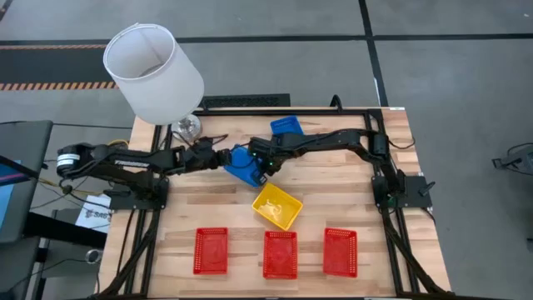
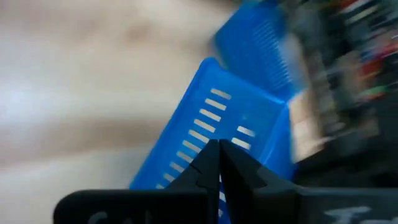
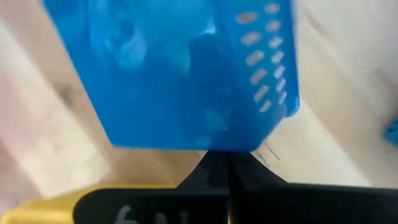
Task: Stack baskets by color
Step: Stack the left blue bin on the blue bin
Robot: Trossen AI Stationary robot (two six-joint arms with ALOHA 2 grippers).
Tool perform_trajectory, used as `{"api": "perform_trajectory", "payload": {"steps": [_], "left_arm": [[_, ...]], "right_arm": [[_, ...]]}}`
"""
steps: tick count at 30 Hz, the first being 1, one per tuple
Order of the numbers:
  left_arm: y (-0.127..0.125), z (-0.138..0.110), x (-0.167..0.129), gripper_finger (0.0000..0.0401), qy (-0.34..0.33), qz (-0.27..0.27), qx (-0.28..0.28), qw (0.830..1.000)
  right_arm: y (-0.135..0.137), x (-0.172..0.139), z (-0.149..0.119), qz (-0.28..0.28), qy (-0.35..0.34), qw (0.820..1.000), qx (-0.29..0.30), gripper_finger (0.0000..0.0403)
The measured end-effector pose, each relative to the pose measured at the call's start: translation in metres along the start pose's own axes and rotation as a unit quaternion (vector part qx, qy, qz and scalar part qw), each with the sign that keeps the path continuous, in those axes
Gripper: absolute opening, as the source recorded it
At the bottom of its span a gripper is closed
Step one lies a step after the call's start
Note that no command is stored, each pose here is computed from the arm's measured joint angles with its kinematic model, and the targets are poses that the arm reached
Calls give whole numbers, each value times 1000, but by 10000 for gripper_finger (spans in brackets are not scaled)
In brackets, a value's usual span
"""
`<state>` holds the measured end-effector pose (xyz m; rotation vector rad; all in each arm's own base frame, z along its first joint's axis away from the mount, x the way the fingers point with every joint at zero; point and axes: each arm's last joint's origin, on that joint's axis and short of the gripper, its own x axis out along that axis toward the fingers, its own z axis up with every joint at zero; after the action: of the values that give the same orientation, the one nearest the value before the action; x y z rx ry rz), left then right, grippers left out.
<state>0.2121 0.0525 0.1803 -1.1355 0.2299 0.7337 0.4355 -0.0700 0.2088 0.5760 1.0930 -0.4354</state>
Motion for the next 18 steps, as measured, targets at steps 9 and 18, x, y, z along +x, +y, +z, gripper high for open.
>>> {"api": "perform_trajectory", "payload": {"steps": [9, 18], "left_arm": [[-44, 21, -45, 0, -17, -237, 47, 970], [-60, 11, -72, 0, 50, -223, 77, 971]], "right_arm": [[21, -80, 36, -12, -264, 963, -56, 1], [16, -148, 28, -35, -329, 941, -70, 1]]}}
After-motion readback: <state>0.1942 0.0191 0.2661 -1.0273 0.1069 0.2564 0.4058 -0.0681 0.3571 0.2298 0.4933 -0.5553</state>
